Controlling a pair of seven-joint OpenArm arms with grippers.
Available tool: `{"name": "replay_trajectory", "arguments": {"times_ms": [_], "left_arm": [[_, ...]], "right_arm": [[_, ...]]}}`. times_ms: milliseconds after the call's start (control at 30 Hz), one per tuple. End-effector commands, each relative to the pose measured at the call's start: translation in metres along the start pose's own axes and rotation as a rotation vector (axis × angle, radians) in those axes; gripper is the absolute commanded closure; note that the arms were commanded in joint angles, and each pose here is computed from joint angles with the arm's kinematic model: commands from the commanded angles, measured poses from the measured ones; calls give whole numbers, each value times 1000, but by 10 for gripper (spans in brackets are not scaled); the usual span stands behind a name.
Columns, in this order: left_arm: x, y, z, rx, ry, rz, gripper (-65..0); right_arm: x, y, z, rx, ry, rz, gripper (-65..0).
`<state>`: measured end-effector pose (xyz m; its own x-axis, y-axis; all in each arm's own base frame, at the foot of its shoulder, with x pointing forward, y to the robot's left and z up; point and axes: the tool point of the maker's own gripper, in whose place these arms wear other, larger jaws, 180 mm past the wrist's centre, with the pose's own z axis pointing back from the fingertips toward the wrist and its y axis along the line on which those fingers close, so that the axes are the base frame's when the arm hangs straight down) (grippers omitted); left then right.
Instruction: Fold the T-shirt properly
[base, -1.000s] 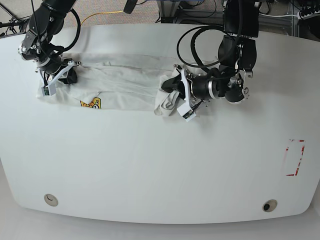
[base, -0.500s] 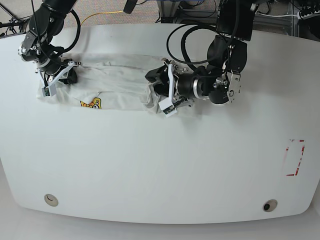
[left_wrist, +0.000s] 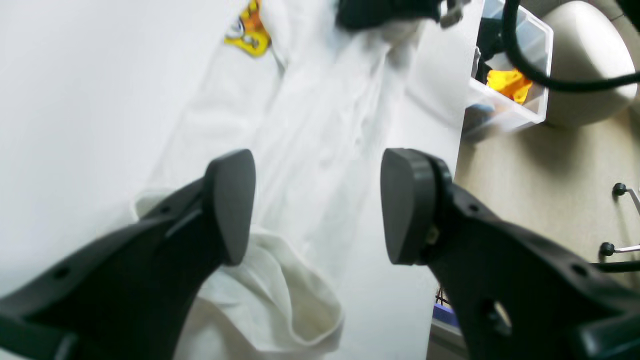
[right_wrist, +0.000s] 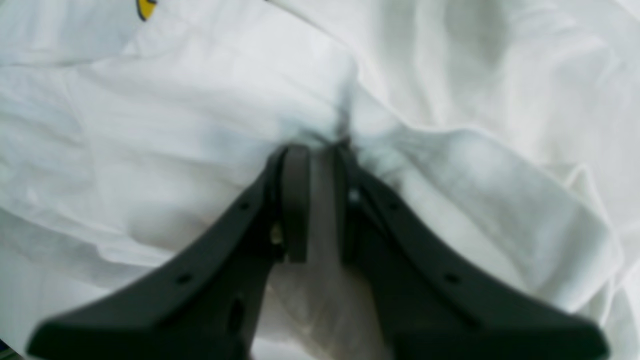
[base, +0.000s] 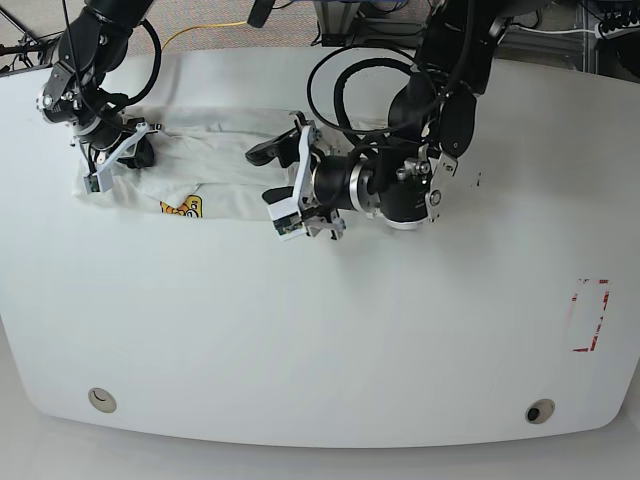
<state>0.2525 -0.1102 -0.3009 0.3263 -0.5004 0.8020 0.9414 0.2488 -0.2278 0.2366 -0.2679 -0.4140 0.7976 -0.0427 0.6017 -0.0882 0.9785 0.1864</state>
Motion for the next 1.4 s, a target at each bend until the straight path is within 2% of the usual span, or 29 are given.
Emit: {"name": "replay_trajectory", "arguments": {"times_ms": [0, 167, 267, 367, 567, 633, 733, 833, 900, 1100, 1233, 1367], "left_arm": [[12, 20, 14, 68, -38, -2, -372], [-10, 65, 40, 259, 22, 35, -363], [-36, 89, 57, 376, 72, 60, -262], [-53, 97, 62, 445, 128, 48, -200], [-77, 85, 42, 433, 298, -51, -192], [-80, 72, 25, 389, 353, -121, -193], [-77, 55, 8, 332, 372, -184, -194], [-70, 35, -10, 274, 369, -244, -196], [-57, 19, -24, 232, 328, -280, -196], [-21, 0, -36, 204, 210, -315, -196], [-5, 5, -26, 238, 146, -306, -196], [1, 30, -4, 325, 101, -249, -196]], "right_arm": [[-1, -7, 4, -28, 26, 14, -89], [0, -7, 4, -26, 22, 13, -89], [0, -7, 4, -26, 22, 11, -89], [0, -7, 4, -26, 20, 11, -89], [1, -7, 4, -27, 18, 10, -89], [1, -7, 4, -27, 17, 10, -89], [1, -7, 4, -26, 17, 9, -89], [-1, -7, 4, -27, 20, 9, -89], [-1, -7, 4, -27, 20, 9, -89], [-2, -7, 4, -27, 22, 9, -89], [0, -7, 5, -28, 19, 13, -89], [1, 1, 3, -20, 8, 10, -89]]}}
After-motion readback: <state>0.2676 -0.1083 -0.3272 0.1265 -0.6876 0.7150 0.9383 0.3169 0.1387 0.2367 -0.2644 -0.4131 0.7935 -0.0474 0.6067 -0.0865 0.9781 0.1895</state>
